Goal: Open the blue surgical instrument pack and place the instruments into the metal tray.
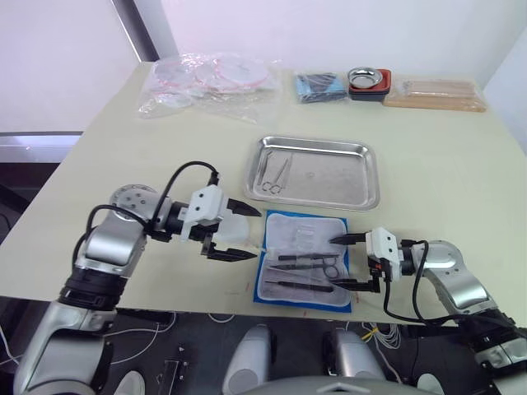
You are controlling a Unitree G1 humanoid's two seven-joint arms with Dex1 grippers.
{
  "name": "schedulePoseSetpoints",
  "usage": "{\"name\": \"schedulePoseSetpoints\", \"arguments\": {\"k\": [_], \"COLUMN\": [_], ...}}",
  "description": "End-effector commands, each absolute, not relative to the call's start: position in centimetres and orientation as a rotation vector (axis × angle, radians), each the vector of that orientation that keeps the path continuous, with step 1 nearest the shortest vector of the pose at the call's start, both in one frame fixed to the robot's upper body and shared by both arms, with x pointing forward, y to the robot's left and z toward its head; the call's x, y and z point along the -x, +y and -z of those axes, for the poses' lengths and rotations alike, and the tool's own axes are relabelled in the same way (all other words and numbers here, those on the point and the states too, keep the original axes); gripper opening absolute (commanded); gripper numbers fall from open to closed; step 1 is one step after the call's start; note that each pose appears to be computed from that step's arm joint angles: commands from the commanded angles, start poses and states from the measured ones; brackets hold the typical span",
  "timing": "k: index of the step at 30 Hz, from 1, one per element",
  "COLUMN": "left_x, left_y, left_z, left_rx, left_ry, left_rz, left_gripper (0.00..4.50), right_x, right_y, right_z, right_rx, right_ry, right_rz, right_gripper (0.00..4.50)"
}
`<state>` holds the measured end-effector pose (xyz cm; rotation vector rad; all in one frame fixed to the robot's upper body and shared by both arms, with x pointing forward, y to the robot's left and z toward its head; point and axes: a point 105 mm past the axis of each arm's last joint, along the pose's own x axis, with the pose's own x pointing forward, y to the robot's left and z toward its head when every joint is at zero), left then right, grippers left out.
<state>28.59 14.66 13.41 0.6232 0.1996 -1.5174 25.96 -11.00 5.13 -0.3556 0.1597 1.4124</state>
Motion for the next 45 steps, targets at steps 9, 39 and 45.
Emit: {"name": "schedulePoseSetpoints", "arguments": {"k": [9, 39, 45], "left_x": [-30.3, -30.2, -29.9], "left_y": [11.3, 10.1, 10.1], "left_z": [-11.2, -7.8, -8.5], "left_rx": [-0.677, -0.661, -0.658], "left_ry": [0.180, 0.229, 0.218], "left_rz": [1.545, 1.587, 1.602], "left_gripper": [4.42, 0.14, 0.05], "right_x": [-25.1, -25.0, -25.0], "right_y": [-12.6, -12.3, -12.3], "right_z": [-1.8, -1.9, -1.8], "right_rx": [0.333, 0.329, 0.331], "right_ry": [0.344, 0.342, 0.343], "right_rz": [-1.359, -1.351, -1.351], "right_gripper": [4.50, 4.50, 4.50]}}
